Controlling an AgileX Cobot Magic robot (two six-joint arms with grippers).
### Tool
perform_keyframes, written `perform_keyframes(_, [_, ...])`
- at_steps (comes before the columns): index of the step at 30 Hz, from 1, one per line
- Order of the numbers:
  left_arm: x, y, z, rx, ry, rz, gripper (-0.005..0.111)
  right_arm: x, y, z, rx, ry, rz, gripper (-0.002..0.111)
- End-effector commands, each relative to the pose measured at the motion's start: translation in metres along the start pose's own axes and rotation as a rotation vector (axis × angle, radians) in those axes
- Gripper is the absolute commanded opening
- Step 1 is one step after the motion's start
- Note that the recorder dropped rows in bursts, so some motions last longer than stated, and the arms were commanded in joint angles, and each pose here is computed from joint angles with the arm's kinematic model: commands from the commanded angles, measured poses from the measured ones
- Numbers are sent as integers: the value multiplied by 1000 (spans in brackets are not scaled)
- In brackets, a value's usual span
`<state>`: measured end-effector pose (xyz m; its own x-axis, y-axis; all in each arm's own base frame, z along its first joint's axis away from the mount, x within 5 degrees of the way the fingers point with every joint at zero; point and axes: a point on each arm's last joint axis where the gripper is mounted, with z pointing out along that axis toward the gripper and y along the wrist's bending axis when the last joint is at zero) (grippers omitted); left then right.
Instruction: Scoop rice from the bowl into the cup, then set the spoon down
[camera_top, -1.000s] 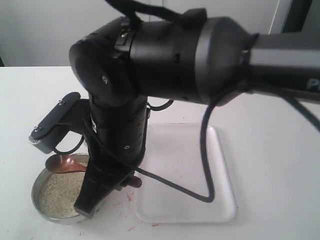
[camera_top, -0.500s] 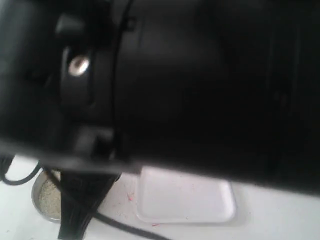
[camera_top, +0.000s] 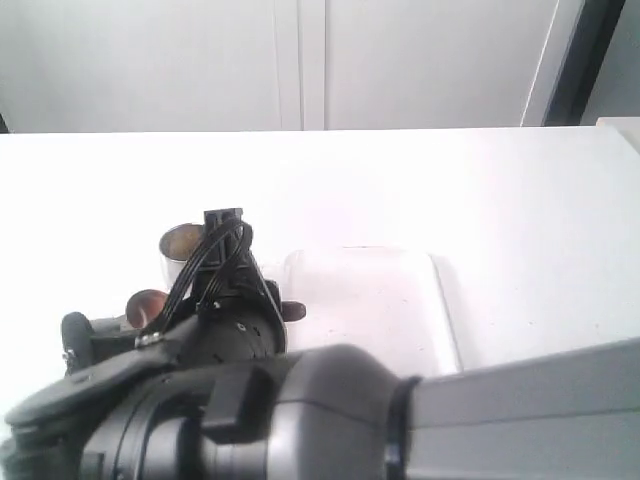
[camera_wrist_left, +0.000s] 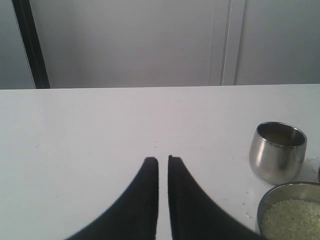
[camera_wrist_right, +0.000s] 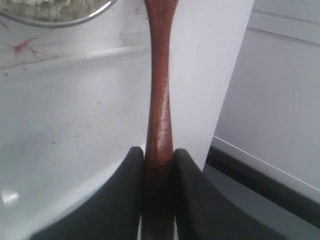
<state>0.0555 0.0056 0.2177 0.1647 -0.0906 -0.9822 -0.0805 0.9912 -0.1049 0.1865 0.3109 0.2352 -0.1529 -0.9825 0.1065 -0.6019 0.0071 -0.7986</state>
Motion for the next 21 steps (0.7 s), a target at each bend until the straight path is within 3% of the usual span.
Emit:
perform_keyframes(1, [-3, -1, 0, 8, -11, -11, 14, -3, 9, 11, 71, 18, -54, 0])
perform_keyframes(10, [-3, -1, 0, 8, -11, -11, 14, -9, 17, 32, 105, 53, -111, 0])
perform_keyframes(21, [-3, -1, 0, 8, -11, -11, 14, -16, 17, 37, 78, -37, -107, 0])
